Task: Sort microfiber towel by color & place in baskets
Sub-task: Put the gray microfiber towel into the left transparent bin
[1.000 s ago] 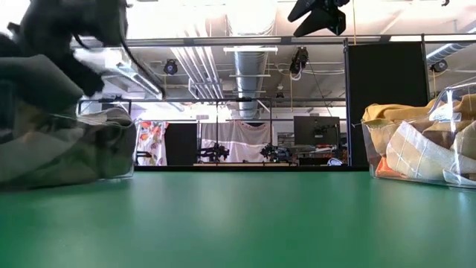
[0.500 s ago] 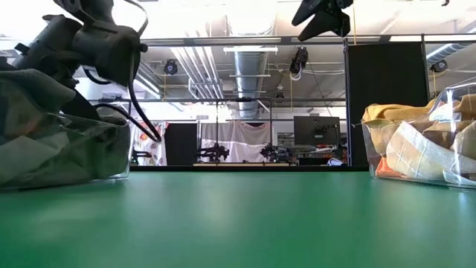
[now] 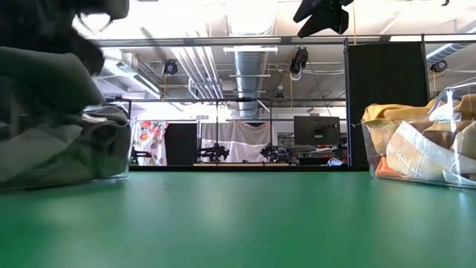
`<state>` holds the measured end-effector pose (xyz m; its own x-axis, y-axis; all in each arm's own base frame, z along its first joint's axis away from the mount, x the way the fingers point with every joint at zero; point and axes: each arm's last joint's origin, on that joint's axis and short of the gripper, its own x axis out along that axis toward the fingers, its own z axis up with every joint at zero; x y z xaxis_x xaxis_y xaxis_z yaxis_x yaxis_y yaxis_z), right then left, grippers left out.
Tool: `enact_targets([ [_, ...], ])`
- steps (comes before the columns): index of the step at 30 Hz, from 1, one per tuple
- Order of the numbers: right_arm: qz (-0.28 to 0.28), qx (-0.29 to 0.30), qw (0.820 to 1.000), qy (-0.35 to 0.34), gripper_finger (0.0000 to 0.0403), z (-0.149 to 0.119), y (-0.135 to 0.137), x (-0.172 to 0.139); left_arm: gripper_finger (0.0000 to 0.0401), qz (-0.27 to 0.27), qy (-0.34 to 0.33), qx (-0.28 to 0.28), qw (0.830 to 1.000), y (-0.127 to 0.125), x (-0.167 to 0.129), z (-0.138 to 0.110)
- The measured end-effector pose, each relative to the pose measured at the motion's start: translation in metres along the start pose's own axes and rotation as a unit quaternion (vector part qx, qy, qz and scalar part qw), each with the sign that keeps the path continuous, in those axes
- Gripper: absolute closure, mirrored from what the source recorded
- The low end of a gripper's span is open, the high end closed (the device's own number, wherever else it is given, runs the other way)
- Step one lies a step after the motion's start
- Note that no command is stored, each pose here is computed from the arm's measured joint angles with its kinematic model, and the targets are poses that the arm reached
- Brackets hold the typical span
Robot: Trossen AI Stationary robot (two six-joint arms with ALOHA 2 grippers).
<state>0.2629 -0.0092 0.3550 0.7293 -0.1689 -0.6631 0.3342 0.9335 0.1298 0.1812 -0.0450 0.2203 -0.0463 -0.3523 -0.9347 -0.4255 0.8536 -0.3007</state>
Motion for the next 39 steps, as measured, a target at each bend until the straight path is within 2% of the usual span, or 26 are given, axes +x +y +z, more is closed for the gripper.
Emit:
enact_targets([
  [4, 0.000, 0.000, 1.000, 0.000, 0.0197, 0.000, 0.000, 0.000, 0.0239, -0.024, -0.047, 0.026, 0.998, -0.009, -0.029, -0.006],
  [14, -0.005, 0.004, 1.000, 0.017, 0.0197, -0.003, -0.001, 0.000, 0.0247, -0.033, -0.113, 0.051, 0.992, -0.024, -0.094, -0.029],
  [17, -0.010, 0.011, 0.999, 0.030, 0.0197, -0.006, -0.002, 0.000, 0.0281, -0.042, -0.110, 0.046, 0.992, -0.027, -0.104, -0.035],
  [19, -0.012, 0.014, 0.999, 0.038, 0.0197, -0.007, -0.002, 0.000, 0.0326, -0.041, -0.111, 0.042, 0.992, -0.027, -0.104, -0.035],
  [21, -0.013, 0.020, 0.999, 0.042, 0.0197, -0.008, -0.002, 0.000, 0.0378, -0.019, -0.112, 0.037, 0.993, -0.026, -0.097, -0.032],
  [22, -0.013, 0.023, 0.999, 0.043, 0.0197, -0.008, -0.003, 0.000, 0.0388, -0.005, -0.111, 0.033, 0.993, -0.024, -0.092, -0.030],
  [28, 0.004, 0.012, 0.999, 0.049, 0.0197, -0.012, 0.008, -0.002, 0.0399, 0.013, -0.080, 0.031, 0.996, -0.013, -0.042, -0.014],
  [34, 0.051, -0.014, 0.995, 0.083, 0.0197, -0.027, 0.042, 0.003, 0.0400, 0.018, -0.060, -0.006, 0.998, 0.011, 0.020, -0.007],
  [36, 0.069, 0.010, 0.991, 0.111, 0.0197, -0.035, 0.056, 0.007, 0.0400, 0.013, -0.049, -0.017, 0.999, 0.018, 0.034, -0.009],
  [39, 0.074, 0.079, 0.977, 0.184, 0.0197, -0.053, 0.074, 0.011, 0.0400, 0.019, -0.035, -0.028, 0.999, 0.026, 0.045, -0.013],
])
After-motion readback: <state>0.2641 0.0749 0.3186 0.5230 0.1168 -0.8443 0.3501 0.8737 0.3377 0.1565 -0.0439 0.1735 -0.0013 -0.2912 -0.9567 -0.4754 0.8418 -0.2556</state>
